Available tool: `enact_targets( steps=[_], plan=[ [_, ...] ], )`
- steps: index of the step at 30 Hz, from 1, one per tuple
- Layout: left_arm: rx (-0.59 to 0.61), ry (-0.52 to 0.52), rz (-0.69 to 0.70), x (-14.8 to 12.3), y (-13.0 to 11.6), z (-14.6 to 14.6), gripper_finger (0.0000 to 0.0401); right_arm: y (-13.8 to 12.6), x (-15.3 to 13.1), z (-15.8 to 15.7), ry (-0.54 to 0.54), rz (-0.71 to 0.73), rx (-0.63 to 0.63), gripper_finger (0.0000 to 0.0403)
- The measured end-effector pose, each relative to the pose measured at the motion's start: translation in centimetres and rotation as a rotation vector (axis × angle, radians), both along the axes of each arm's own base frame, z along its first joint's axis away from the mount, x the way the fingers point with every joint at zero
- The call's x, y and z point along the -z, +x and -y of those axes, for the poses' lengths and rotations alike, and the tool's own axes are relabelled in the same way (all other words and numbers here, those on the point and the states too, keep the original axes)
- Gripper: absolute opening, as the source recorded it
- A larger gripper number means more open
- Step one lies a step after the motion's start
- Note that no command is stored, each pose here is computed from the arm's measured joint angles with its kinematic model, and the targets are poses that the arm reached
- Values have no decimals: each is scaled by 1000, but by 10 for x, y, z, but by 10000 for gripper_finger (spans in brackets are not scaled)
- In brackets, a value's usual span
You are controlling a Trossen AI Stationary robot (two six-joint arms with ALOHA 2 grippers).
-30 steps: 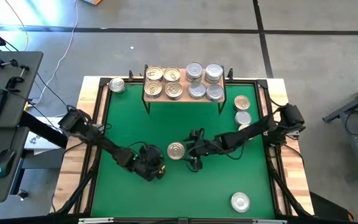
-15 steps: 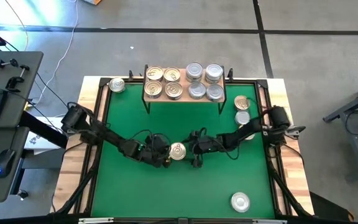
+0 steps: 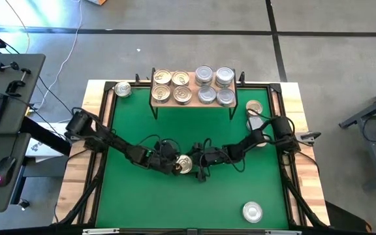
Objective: Stack canned seafood by type on shelf
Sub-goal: Stack the blue tuna can on top of the other blue tuna can on the shelf
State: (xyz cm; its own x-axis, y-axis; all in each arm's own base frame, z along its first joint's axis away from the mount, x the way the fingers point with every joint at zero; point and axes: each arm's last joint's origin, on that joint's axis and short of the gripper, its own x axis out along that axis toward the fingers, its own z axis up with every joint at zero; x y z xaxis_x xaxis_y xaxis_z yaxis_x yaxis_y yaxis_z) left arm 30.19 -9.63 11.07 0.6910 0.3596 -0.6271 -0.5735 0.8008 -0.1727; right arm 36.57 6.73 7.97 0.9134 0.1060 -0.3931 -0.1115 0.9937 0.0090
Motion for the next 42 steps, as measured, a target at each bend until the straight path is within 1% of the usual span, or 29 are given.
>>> enact_targets(
  steps=[3, 6, 8, 12, 14, 17, 21, 23, 25, 30, 32, 34, 36, 38, 40, 42],
  plan=[
    [11, -24, -46, -6, -8, 4, 0, -3, 1, -5, -17, -3, 31, 354],
    [5, -53, -116, -17, -24, 10, 0, -4, 1, -8, -39, -2, 82, 353],
    [-13, -52, -176, -23, -39, 13, 0, -5, 1, -8, -54, -1, 112, 353],
    [-76, -24, -205, -39, -65, 20, 0, -7, -10, -12, -63, -3, 114, 353],
    [-98, -3, -185, -46, -76, 23, 0, -8, -23, -15, -60, 20, 110, 353],
    [-99, 30, -111, -61, -86, 27, 0, -9, -51, -14, -49, 82, 109, 353],
    [-49, 59, -52, -86, -96, 22, 0, -12, -92, -3, -72, 128, 118, 353],
    [-27, 90, -28, -101, -100, 15, 0, -8, -120, 9, -94, 136, 146, 353],
    [-18, 145, 16, -123, -101, 8, 0, -3, -148, 26, -138, 118, 181, 353],
    [-16, 351, 84, -185, -104, -21, 0, 20, -199, 74, -283, 28, 225, 354],
    [-30, 421, 82, -209, -106, -38, 0, 28, -217, 98, -291, 41, 229, 354],
    [-63, 485, 73, -231, -108, -57, 0, 34, -229, 125, -289, 39, 260, 355],
    [-76, 528, 45, -247, -110, -76, 0, 40, -240, 151, -287, 63, 288, 355],
    [-95, 548, 33, -262, -112, -97, 0, 46, -245, 176, -277, 62, 313, 356],
    [-113, 557, 24, -271, -114, -118, 0, 52, -248, 198, -263, 73, 302, 356],
    [-101, 551, 25, -276, -114, -139, 0, 59, -245, 219, -243, 71, 306, 356]
  ],
)
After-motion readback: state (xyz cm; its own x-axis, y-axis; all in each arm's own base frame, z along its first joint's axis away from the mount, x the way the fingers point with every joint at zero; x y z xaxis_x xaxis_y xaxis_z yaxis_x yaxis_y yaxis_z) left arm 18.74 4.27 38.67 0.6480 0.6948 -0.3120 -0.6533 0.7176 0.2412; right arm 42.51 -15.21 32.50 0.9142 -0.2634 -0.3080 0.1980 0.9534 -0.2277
